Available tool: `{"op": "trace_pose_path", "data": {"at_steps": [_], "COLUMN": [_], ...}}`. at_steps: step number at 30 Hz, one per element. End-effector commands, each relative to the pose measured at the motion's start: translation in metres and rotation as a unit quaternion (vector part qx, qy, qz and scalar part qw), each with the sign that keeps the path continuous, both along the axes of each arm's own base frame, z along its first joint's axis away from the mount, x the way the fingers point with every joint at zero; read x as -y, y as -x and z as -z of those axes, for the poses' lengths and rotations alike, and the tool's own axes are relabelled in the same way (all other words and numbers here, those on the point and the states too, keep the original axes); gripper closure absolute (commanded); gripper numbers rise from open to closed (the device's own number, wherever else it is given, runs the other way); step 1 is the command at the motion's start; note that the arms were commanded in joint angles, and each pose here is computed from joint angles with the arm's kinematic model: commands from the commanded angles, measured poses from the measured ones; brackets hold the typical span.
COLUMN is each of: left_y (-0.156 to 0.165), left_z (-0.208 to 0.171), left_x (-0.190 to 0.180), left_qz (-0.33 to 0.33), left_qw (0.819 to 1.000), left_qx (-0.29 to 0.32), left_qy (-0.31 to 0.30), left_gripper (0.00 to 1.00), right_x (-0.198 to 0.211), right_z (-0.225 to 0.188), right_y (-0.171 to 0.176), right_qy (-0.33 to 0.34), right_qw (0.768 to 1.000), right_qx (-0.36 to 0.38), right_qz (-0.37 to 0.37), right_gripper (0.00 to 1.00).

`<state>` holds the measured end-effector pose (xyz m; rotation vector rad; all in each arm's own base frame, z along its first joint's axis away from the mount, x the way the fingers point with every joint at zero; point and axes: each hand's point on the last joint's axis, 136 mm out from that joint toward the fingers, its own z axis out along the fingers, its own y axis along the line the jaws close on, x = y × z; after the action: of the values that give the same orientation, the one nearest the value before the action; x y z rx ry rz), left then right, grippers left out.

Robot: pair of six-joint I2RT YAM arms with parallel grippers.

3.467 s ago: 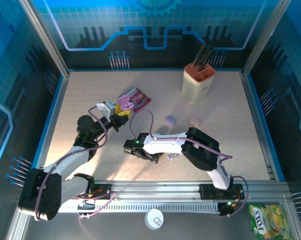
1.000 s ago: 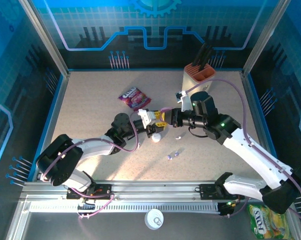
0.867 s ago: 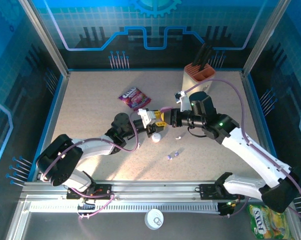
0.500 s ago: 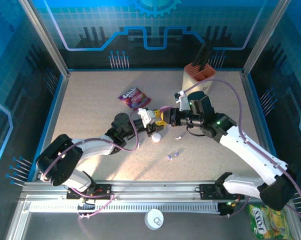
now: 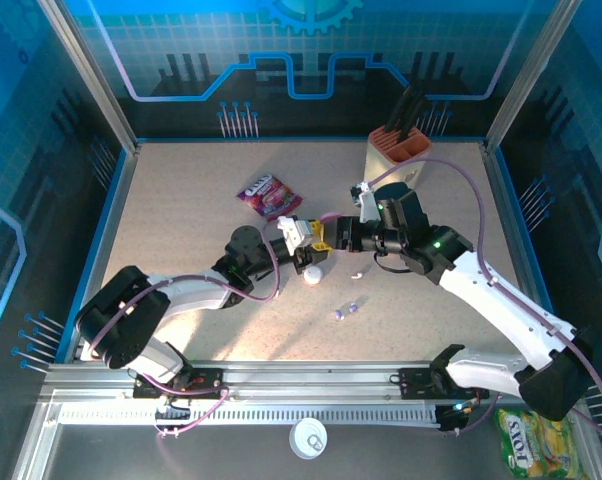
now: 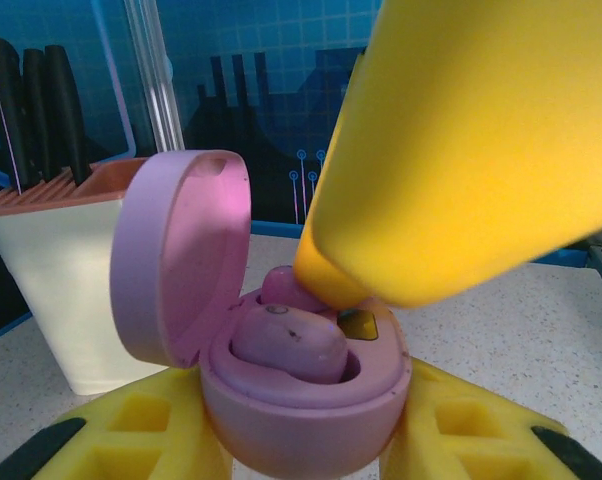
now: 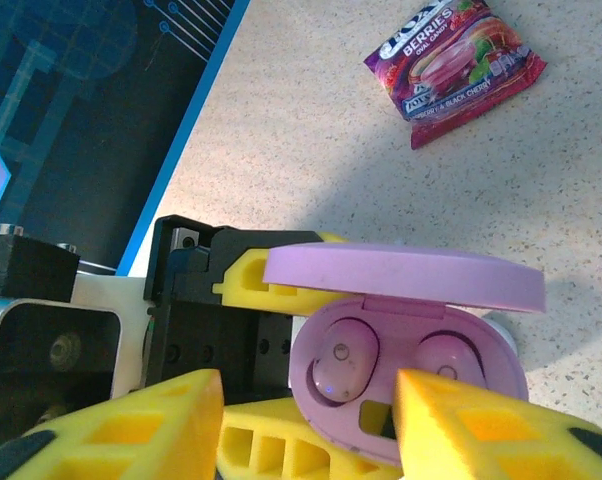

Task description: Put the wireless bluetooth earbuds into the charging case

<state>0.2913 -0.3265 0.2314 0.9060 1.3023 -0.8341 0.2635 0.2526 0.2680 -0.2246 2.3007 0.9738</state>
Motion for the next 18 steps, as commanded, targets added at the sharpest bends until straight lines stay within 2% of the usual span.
{"op": "trace_pose_path", "data": {"at_steps": [1, 8, 13, 18], "left_y": [-0.003, -0.001, 0.001, 0.004], "left_z": [-0.023, -0.013, -0.008, -0.01], "left_x": [-0.003, -0.006, -0.006, -0.007], "left_qz": [-0.003, -0.005, 0.001, 0.004], "left_qw": [0.999, 0.999, 0.999, 0.999], "left_qx": [0.025, 0.038, 0.037, 0.039], "left_qy": [0.035, 0.014, 0.002, 0.002], "left_gripper": [0.65, 0.66, 0.66, 0.66], "right_x": [0.002, 0.011, 0.013, 0.008], "right_z": [-0.022, -0.045, -0.053, -0.044], "right_y": [0.006, 0.006, -0.013, -0.033], "right_qy": [-0.016, -0.004, 0.012, 0.053], "right_qw": [0.999, 0.997, 0.997, 0.997], "right_qx": [0.024, 0.064, 0.068, 0.053], "right_qz": [-0.018, -0.031, -0.021, -0.026], "right_gripper": [0.48, 0.49, 0.53, 0.57]}}
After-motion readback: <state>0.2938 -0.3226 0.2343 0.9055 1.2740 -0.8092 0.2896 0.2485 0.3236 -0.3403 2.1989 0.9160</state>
